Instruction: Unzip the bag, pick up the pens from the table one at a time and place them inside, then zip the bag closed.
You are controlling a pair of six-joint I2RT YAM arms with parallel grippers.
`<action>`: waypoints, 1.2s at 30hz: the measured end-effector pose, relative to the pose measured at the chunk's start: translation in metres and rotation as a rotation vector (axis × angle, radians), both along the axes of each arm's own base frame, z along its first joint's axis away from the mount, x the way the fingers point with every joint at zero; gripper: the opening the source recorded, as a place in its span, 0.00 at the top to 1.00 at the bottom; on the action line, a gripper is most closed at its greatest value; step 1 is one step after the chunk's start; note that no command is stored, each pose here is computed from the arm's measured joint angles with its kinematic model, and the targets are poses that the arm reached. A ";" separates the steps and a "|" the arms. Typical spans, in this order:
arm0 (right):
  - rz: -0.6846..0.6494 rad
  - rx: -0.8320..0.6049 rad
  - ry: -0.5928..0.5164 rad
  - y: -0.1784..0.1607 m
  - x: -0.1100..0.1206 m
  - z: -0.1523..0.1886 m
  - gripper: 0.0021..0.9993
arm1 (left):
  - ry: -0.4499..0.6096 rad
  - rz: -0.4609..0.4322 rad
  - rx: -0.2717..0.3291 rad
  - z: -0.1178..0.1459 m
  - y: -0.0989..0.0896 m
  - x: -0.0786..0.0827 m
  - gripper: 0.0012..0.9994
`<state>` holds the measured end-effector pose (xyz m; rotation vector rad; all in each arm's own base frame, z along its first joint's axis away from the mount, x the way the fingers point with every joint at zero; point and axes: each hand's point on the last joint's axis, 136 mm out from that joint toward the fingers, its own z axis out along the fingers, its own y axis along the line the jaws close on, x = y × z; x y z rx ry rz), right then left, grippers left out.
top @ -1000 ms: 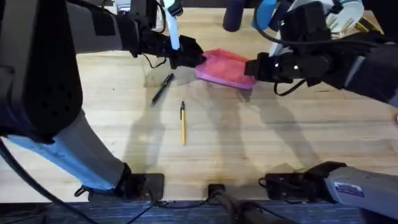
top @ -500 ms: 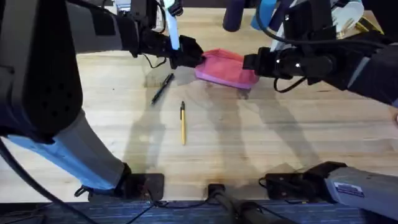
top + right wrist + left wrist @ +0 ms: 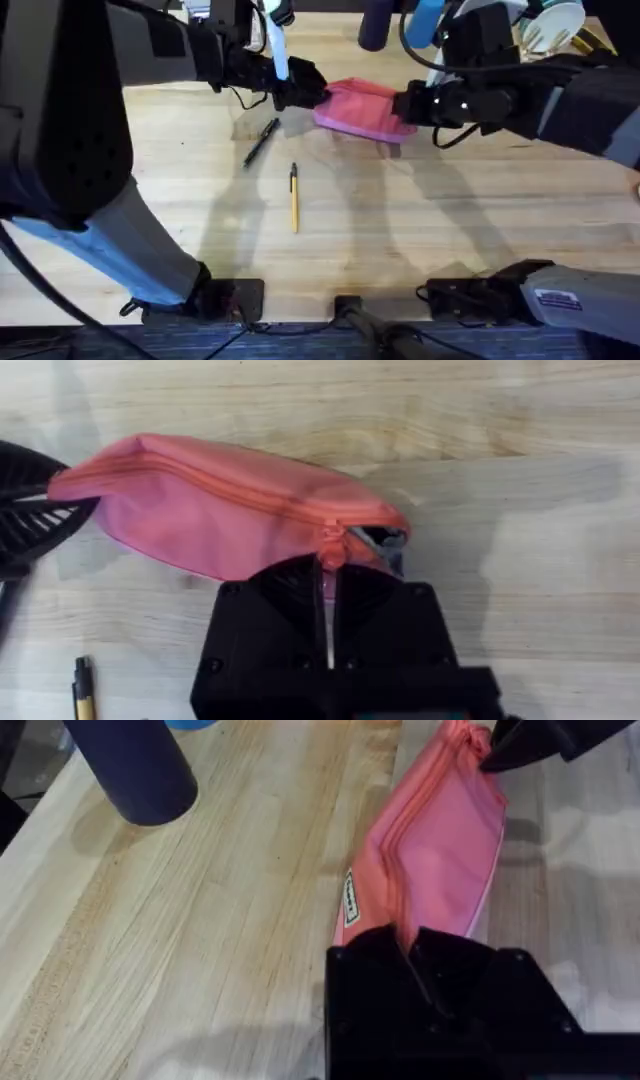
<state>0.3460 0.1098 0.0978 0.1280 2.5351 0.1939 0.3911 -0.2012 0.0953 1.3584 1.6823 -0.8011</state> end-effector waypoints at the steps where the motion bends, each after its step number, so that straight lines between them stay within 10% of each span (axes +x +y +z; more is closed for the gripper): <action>1: 0.000 -0.001 0.000 0.000 0.000 0.000 0.97 | 0.000 0.000 0.000 0.000 0.000 0.000 0.96; 36: 0.064 0.106 -0.258 0.053 0.024 0.052 0.97 | 0.000 0.002 0.003 0.000 0.000 0.000 0.96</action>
